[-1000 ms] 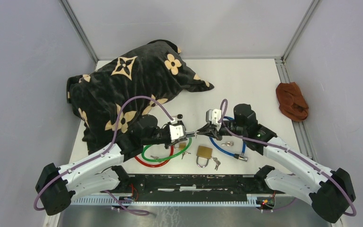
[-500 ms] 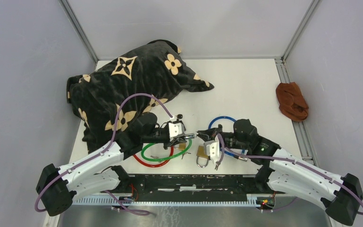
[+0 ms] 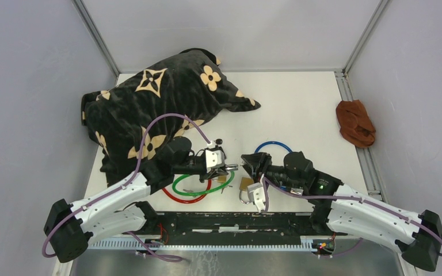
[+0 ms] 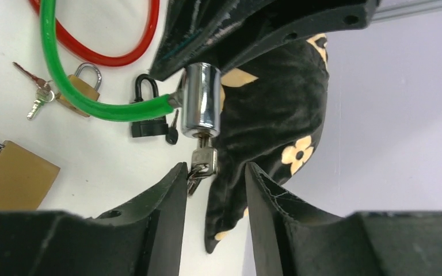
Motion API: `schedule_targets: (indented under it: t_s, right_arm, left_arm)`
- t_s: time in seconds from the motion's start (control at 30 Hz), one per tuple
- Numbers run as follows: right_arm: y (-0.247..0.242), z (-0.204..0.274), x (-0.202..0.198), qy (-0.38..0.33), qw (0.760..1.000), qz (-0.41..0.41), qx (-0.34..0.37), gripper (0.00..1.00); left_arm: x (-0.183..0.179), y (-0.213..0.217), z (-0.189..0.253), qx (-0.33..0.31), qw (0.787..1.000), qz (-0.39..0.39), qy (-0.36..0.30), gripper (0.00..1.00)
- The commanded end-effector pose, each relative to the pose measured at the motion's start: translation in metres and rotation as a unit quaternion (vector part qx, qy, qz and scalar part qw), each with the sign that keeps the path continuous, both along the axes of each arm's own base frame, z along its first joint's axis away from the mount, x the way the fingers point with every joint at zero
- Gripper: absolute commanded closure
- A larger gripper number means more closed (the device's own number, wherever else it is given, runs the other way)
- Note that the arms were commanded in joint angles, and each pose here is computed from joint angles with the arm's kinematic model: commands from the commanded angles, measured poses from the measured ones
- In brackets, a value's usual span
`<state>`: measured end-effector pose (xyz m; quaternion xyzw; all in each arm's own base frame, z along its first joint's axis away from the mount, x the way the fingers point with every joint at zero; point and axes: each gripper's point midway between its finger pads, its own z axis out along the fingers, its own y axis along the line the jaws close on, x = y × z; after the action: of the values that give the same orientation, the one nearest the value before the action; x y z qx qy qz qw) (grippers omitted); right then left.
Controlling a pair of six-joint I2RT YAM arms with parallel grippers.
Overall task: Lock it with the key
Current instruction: Lock the lock.
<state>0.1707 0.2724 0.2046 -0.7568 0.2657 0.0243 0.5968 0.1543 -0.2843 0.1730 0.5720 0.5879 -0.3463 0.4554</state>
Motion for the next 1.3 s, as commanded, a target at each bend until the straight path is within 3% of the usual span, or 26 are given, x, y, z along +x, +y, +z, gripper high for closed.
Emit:
schedule_targets:
  t_s: [0.0, 0.23, 0.47, 0.77, 0.97, 1.1, 1.2, 1.27]
  right_arm:
    - [-0.006, 0.022, 0.002, 0.03, 0.998, -0.033, 0.043, 0.48]
    - [0.001, 0.016, -0.029, 0.208, 0.977, 0.006, 0.037, 0.37]
    - [-0.001, 0.032, -0.029, 0.389, 0.919, 0.015, 0.058, 0.38]
    - [0.005, 0.019, -0.029, 0.533, 0.842, -0.001, 0.08, 0.56]
    - [0.008, 0.021, -0.023, 0.545, 0.828, -0.014, 0.128, 0.75]
    - [0.006, 0.01, -0.018, 0.553, 0.823, -0.045, 0.123, 0.84]
    - [0.006, 0.012, -0.016, 0.559, 0.817, -0.051, 0.131, 0.98]
    - [0.007, 0.014, -0.016, 0.566, 0.811, -0.055, 0.137, 1.0]
  left_arm:
    - [-0.022, 0.001, -0.01, 0.013, 0.998, -0.034, 0.047, 0.98]
    - [-0.023, 0.001, -0.01, 0.013, 0.998, -0.038, 0.04, 0.98]
    - [-0.022, 0.002, -0.009, 0.015, 0.999, -0.04, 0.031, 0.98]
    - [-0.022, 0.003, -0.008, 0.015, 0.999, -0.039, 0.027, 0.98]
    - [-0.022, 0.004, -0.008, 0.014, 0.999, -0.038, 0.028, 0.98]
    - [-0.022, 0.004, -0.008, 0.014, 0.999, -0.037, 0.027, 0.98]
    - [-0.021, 0.004, -0.007, 0.013, 0.999, -0.037, 0.024, 0.98]
    - [-0.02, 0.003, -0.006, 0.01, 0.999, -0.033, 0.025, 0.98]
